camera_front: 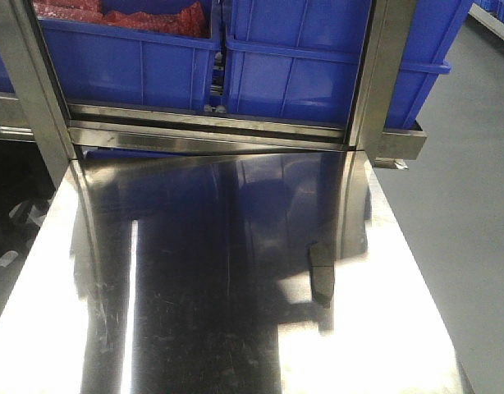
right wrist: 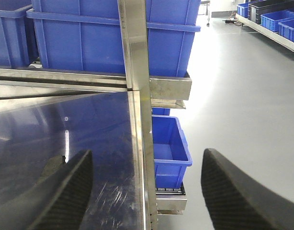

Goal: Move and align brake pads A on conveyor

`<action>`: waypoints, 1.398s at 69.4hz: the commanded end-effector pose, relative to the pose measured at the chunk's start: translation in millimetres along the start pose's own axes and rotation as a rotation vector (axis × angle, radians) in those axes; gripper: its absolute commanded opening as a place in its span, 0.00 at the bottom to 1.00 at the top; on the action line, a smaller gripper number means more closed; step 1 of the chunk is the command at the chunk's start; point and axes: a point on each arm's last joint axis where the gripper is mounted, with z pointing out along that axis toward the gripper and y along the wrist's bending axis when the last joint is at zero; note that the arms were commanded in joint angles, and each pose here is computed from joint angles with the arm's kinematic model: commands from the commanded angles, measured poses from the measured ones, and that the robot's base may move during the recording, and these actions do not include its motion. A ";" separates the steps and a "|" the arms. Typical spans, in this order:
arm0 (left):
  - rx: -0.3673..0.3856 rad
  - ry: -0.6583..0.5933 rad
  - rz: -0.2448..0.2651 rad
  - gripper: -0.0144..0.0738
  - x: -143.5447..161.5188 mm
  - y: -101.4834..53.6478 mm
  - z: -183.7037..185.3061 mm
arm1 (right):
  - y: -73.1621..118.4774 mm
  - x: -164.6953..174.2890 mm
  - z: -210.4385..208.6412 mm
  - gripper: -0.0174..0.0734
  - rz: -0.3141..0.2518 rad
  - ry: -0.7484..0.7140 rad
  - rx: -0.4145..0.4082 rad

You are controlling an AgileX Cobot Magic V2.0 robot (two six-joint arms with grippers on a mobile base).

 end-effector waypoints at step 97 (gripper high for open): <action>0.028 -0.107 0.003 0.15 -15.1 -3.5 -3.1 | 1.1 -14.9 -1.9 0.71 -0.009 -0.088 -0.008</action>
